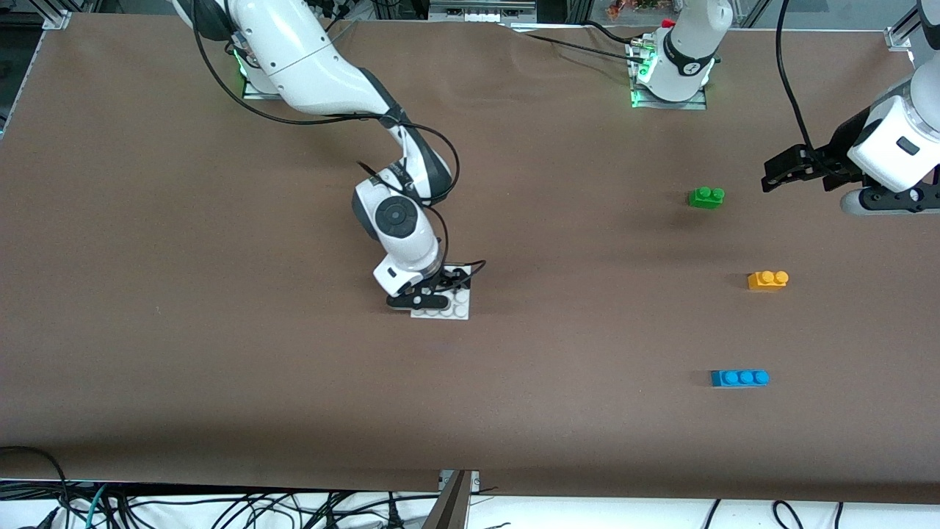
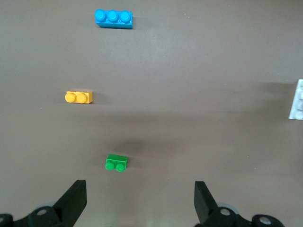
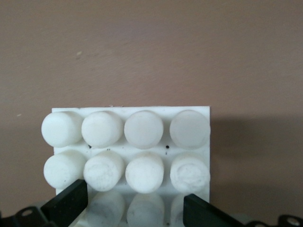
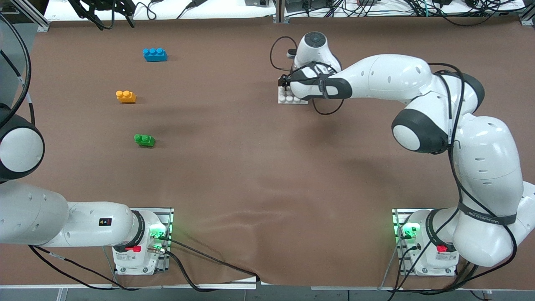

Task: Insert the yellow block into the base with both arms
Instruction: 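Slide the white base plate with the right gripper toward the table middle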

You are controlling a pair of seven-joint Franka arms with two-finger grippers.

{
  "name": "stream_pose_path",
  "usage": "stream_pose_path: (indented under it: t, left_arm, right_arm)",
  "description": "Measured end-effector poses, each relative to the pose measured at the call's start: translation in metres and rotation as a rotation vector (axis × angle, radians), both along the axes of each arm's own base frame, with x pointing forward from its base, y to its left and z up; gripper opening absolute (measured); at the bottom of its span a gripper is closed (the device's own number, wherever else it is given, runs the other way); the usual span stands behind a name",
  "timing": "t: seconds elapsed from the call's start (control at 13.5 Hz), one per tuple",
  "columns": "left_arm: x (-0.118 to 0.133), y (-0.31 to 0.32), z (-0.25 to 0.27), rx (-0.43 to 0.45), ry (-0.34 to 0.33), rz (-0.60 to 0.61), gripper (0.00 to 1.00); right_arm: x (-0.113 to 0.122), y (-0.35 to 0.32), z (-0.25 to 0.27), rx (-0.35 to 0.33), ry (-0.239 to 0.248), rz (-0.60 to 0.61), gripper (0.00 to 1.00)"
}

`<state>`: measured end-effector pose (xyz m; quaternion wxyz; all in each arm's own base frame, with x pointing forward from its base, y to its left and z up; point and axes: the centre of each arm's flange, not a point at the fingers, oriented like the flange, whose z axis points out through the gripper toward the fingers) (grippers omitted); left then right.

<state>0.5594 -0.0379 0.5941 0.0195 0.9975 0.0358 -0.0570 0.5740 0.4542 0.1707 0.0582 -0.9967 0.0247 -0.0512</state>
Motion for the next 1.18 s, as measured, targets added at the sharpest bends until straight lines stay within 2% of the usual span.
stream_pose_path:
  t: [0.74,1.18]
  left_arm:
    - [-0.001,0.004,-0.012,-0.001,0.062,-0.016,1.00]
    - [-0.001,0.008,-0.013,-0.001,0.065,-0.011,1.00]
  right_arm:
    - [-0.040,0.073,0.003,0.041,-0.018,0.053,1.00]
    - [-0.033,0.071,0.009,0.053,-0.025,0.028,1.00]
